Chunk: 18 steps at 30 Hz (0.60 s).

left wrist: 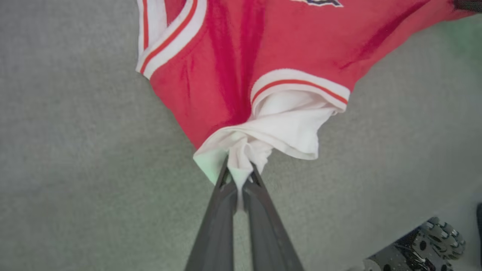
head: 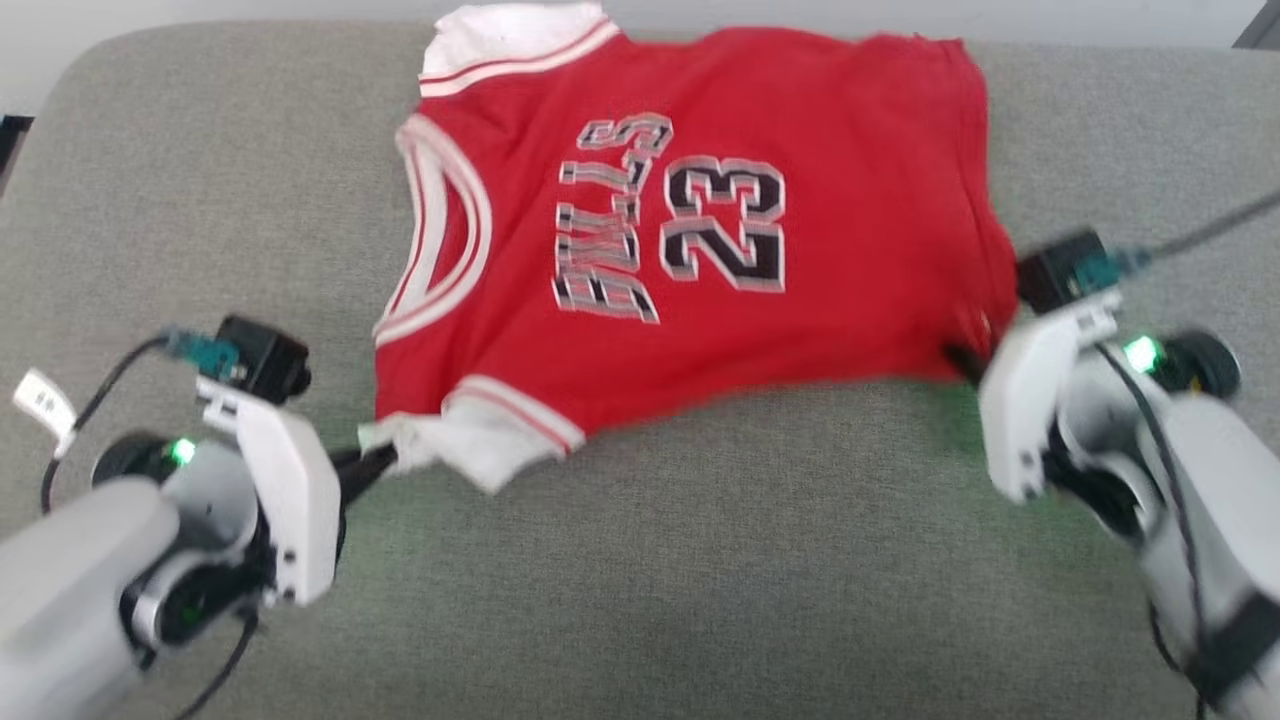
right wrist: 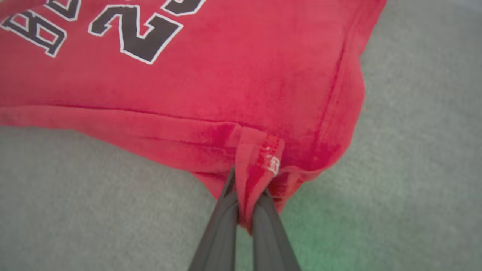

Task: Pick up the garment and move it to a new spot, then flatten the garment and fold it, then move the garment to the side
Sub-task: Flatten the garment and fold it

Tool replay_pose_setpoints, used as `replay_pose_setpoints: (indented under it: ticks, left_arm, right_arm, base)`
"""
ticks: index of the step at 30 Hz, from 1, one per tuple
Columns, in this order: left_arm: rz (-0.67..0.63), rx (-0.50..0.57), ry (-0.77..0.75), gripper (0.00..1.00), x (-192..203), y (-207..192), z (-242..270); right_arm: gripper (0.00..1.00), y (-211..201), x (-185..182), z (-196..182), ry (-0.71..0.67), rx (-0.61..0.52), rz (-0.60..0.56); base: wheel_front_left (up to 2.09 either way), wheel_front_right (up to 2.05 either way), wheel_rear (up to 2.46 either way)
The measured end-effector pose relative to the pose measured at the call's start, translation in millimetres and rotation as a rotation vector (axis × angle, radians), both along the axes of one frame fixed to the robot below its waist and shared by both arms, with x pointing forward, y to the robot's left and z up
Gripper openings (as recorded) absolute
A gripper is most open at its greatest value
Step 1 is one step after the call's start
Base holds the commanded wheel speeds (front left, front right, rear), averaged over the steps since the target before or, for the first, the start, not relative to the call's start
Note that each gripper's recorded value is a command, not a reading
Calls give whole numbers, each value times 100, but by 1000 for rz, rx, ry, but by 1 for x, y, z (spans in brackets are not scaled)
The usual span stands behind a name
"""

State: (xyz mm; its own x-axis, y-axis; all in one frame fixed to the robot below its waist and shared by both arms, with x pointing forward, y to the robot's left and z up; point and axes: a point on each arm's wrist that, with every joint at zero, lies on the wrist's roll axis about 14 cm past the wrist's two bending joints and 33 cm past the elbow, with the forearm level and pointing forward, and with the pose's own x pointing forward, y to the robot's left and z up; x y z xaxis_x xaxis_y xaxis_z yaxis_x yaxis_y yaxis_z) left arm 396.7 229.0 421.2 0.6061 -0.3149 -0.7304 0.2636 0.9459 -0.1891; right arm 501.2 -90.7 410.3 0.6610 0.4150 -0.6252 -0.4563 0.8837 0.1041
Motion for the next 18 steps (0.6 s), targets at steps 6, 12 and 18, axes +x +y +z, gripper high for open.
replay_pose_setpoints:
  ticks: [6, 12, 18]
  left_arm:
    - [49, -8, 76, 0, -48, 1, -3]
    - [89, -18, 174, 0, -96, -4, -13]
    - [108, -32, 268, 0, -130, -9, -21]
  right_arm:
    - [0, -24, -67, -14, 162, -44, 78]
    - [0, -41, -126, -14, 303, -77, 124]
    - [0, -52, -156, -8, 370, -71, 116]
  base:
    - [0, 0, 0]
    - [0, 0, 0]
    - [0, 0, 0]
